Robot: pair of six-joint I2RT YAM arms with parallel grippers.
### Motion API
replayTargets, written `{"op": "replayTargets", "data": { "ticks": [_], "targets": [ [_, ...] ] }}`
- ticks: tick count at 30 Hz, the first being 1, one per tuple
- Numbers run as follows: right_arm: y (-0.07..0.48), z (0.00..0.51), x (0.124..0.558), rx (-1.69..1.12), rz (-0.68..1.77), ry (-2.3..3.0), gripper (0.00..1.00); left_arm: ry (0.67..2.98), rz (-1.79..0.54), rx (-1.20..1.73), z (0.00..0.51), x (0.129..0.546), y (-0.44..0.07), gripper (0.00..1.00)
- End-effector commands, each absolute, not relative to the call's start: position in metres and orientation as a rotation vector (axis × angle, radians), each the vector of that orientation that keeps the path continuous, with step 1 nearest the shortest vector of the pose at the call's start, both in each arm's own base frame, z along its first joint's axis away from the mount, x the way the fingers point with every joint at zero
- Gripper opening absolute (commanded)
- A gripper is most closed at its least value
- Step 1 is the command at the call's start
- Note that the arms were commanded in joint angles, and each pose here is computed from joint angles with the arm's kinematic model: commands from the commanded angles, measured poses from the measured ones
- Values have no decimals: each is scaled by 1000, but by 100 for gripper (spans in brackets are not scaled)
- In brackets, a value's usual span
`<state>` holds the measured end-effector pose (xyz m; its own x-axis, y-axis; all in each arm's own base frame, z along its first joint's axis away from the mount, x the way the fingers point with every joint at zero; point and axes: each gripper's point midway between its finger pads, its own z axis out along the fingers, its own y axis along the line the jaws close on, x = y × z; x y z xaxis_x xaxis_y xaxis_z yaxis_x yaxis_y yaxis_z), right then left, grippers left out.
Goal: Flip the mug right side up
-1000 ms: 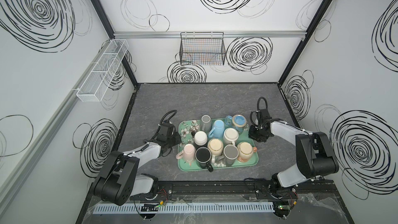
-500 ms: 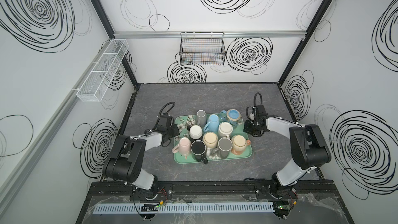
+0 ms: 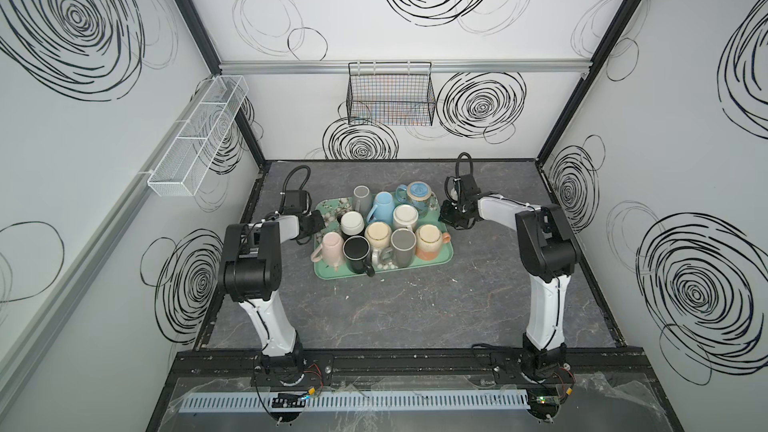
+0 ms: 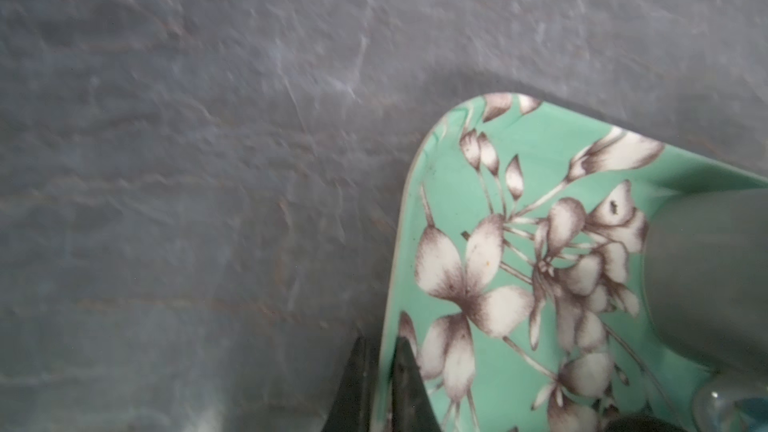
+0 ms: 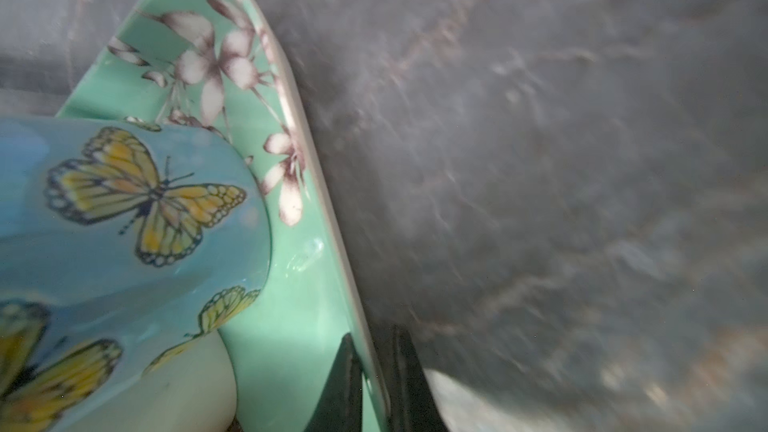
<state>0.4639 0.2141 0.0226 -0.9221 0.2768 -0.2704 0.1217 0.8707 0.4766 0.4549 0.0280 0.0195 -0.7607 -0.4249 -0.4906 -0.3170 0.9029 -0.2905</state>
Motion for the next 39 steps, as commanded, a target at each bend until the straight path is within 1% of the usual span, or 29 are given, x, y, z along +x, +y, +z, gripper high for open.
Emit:
{"op": "replayTargets", "data": {
  "ticks": [1, 9, 11, 14, 15, 19, 20, 22, 25, 27, 29, 33, 35, 39],
  "targets": [
    [305, 4, 444, 294, 939, 2794, 0, 2349, -293, -655, 57, 504, 41, 0],
    [399, 4, 482, 215, 1116, 2675, 0, 2340, -238, -722, 50, 553, 99, 0],
    [424, 6, 488, 169, 1170, 2628, 0, 2345, -219, -735, 46, 557, 118, 0],
    [463, 15, 495, 67, 1245, 2548, 0, 2324, -249, -755, 44, 557, 143, 0],
    [474, 19, 497, 36, 1261, 2520, 0, 2316, -291, -731, 45, 561, 142, 0],
    [496, 24, 500, 22, 1299, 2463, 0, 2362, -250, -707, 41, 567, 140, 0],
    [496, 24, 501, 29, 1296, 2458, 0, 2360, -251, -708, 41, 568, 140, 1],
    [495, 23, 501, 28, 1277, 2461, 0, 2353, -253, -706, 43, 567, 140, 7],
    [488, 26, 502, 7, 1241, 2468, 0, 2329, -254, -704, 52, 565, 138, 21],
    [479, 31, 504, -4, 1216, 2465, 7, 2322, -266, -686, 60, 563, 133, 27],
    [468, 38, 507, -2, 1200, 2461, 14, 2325, -280, -669, 68, 561, 127, 30],
    [438, 57, 513, -5, 1115, 2470, 32, 2307, -284, -655, 87, 554, 123, 34],
    [423, 68, 514, -30, 1054, 2467, 37, 2293, -298, -649, 97, 550, 122, 36],
    [397, 87, 513, -87, 984, 2441, 44, 2255, -348, -642, 119, 541, 116, 39]
  ]
}}
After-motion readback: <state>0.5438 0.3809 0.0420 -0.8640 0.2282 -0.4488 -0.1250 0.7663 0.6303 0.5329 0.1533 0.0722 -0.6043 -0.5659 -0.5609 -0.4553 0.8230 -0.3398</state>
